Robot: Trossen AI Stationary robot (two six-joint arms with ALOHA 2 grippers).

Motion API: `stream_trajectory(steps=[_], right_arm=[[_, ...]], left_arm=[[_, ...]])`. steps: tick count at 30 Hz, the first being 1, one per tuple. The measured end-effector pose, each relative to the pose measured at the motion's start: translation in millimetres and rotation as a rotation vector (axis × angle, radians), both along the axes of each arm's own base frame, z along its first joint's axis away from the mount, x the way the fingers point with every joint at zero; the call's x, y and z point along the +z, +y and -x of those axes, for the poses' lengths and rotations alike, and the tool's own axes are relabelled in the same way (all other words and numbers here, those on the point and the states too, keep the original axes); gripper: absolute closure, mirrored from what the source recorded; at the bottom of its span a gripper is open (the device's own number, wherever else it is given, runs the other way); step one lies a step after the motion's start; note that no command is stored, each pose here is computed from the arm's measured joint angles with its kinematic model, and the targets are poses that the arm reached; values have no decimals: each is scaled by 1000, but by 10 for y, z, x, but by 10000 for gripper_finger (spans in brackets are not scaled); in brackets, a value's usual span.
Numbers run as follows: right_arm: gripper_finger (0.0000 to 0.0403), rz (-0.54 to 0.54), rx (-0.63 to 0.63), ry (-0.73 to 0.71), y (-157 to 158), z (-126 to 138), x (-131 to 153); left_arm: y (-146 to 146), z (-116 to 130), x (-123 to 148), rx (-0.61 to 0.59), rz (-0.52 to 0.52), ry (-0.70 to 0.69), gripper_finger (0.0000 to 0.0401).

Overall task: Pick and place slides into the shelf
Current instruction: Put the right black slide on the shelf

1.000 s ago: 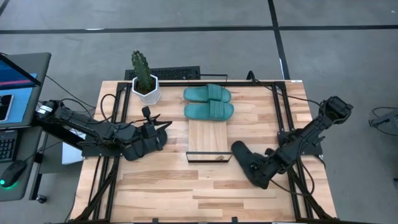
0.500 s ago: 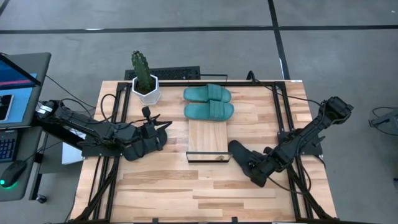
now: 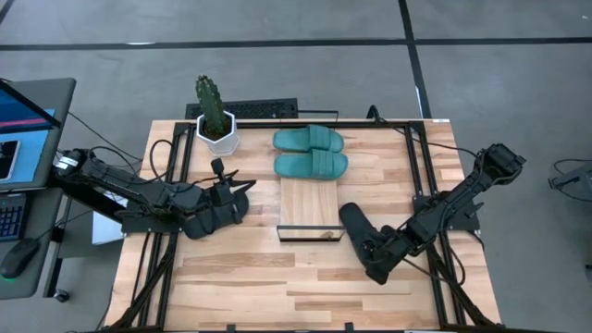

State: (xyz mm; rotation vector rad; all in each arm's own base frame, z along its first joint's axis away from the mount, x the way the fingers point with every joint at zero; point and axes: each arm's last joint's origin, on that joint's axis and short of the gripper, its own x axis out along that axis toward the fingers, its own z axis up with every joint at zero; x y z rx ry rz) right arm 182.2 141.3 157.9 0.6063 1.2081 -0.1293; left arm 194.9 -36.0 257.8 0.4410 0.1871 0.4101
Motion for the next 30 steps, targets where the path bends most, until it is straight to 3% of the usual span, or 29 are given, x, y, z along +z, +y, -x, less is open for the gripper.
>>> stream_trajectory(steps=[18, 30], right_arm=[[403, 28, -60, -8, 11, 26, -4], [403, 129, -61, 75, -54, 124, -46]], left_arm=[[0, 0, -2, -1, -8, 5, 401], [-1, 0, 0, 0, 0, 1, 401]])
